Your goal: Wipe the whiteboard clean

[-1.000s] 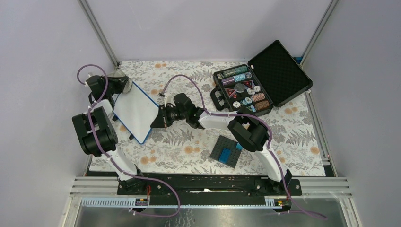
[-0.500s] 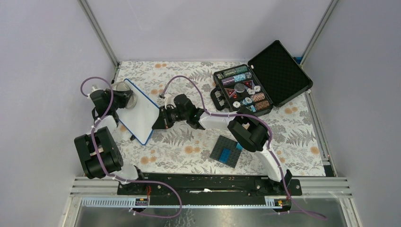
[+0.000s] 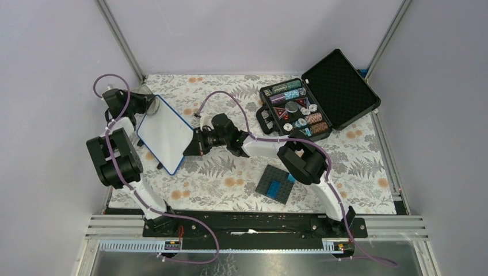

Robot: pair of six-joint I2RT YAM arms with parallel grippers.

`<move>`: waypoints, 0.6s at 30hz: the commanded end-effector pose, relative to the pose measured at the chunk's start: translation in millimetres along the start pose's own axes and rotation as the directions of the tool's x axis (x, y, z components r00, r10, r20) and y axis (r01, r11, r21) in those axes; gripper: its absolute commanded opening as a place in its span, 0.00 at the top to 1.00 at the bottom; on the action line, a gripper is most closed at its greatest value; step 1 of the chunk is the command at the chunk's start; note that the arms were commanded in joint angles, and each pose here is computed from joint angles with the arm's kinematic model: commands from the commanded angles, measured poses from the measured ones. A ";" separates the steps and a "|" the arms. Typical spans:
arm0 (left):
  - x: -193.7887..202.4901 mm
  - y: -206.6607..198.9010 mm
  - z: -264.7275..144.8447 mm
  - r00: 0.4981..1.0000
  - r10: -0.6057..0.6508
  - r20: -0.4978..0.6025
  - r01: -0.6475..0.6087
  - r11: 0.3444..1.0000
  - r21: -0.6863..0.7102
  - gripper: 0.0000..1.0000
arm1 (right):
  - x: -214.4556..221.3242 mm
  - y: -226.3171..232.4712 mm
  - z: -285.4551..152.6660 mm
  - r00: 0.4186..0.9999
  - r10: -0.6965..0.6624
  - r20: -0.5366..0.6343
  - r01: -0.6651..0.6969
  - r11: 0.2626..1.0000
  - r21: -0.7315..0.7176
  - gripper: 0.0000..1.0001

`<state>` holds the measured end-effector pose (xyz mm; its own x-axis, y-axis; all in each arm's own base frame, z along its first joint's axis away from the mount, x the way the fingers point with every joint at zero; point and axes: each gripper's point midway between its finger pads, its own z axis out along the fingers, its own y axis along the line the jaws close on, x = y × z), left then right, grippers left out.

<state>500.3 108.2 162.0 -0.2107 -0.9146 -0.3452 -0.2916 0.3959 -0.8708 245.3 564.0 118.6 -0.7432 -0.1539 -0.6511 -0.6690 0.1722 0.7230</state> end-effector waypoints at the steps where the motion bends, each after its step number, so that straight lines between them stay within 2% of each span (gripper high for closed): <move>1: 65.1 48.3 6.8 0.986 -0.012 -0.167 -0.018 0.984 -0.178 1.00 | 30.5 64.7 -3.8 0.975 -0.180 -0.127 0.148 0.962 -0.230 1.00; 5: 100.9 68.0 -30.1 0.973 -0.022 -0.231 -0.028 0.977 -0.210 1.00 | 30.5 64.9 -5.0 0.975 -0.182 -0.125 0.150 0.962 -0.228 1.00; 8: 134.0 89.4 -58.9 0.951 -0.088 -0.295 0.008 0.965 -0.261 1.00 | 30.4 65.0 -5.2 0.975 -0.181 -0.125 0.150 0.962 -0.229 1.00; 11: 155.4 90.6 -77.9 0.941 -0.113 -0.318 0.037 0.971 -0.235 1.00 | 31.6 64.5 -5.0 0.975 -0.179 -0.128 0.147 0.962 -0.229 1.00; 14: 153.9 84.1 -78.9 0.946 -0.096 -0.310 0.026 0.974 -0.224 1.00 | 30.7 65.7 -5.1 0.975 -0.181 -0.127 0.148 0.961 -0.232 1.00; 18: 125.7 72.0 -49.5 0.959 -0.047 -0.280 -0.014 0.978 -0.209 1.00 | 31.1 65.6 -5.1 0.975 -0.180 -0.128 0.147 0.961 -0.233 1.00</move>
<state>427.3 78.8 141.7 -0.2124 -0.8884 -0.4069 -0.3206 0.4567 -0.8298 244.1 562.0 113.5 -0.7180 -0.1780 -0.6730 -0.6960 0.1699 0.6976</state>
